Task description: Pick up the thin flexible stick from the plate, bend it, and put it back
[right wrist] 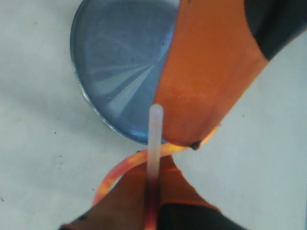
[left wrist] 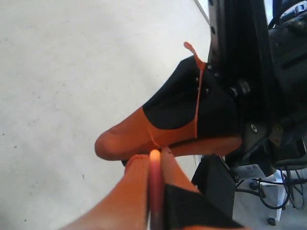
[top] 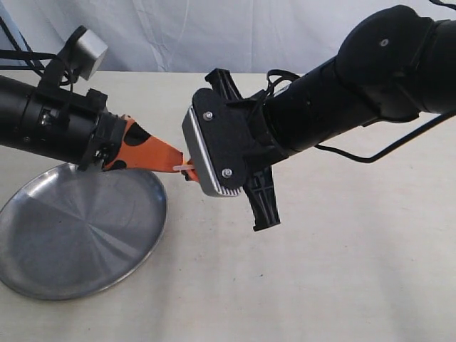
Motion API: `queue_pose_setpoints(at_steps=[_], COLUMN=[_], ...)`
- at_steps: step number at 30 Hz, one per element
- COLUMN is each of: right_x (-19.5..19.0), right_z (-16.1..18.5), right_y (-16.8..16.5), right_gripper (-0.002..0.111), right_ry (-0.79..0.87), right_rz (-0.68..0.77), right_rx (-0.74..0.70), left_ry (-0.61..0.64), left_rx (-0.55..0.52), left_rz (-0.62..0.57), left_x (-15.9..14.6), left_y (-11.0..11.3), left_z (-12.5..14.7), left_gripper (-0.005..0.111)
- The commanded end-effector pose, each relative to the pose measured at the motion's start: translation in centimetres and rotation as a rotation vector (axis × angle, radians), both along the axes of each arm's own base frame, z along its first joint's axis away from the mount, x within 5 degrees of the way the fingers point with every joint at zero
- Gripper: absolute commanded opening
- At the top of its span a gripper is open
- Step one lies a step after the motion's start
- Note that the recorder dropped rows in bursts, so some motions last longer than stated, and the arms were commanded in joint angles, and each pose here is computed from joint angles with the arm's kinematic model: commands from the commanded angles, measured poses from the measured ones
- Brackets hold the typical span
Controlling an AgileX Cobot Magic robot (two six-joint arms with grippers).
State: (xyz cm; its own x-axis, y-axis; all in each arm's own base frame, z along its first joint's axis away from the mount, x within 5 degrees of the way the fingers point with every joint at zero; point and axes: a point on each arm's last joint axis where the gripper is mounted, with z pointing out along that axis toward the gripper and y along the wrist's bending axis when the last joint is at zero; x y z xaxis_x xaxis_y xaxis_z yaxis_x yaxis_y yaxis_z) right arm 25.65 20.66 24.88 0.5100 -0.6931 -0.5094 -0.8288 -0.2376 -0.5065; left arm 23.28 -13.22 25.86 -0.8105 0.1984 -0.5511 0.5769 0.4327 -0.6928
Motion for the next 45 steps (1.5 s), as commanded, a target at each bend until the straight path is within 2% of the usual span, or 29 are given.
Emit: queue_pose_setpoints(at_steps=[1, 20, 27, 45], right_x=[-1.9, -1.6, -1.5, -1.2], right_z=[-0.6, -0.8, -0.9, -1.0], right_y=[0.3, 0.0, -0.1, -0.3], right_gripper=[0.0, 0.0, 0.0, 0.0], right_ry=[0.067, 0.024, 0.003, -0.035], right_rz=[0.151, 0.16, 0.162, 0.162], right_rx=[-0.055, -0.1, -0.118, -0.148], left_ry=[-0.029, -0.009, 0.039, 0.044], left_rx=[0.015, 0.004, -0.013, -0.042], left_rz=[0.216, 0.272, 0.29, 0.275], left_x=[2.0, 2.4, 3.0, 3.1], left_y=[0.6, 0.7, 0.5, 0.3], left_z=[0.2, 0.2, -0.7, -0.4], left_gripper=[0.0, 0.0, 0.0, 0.0])
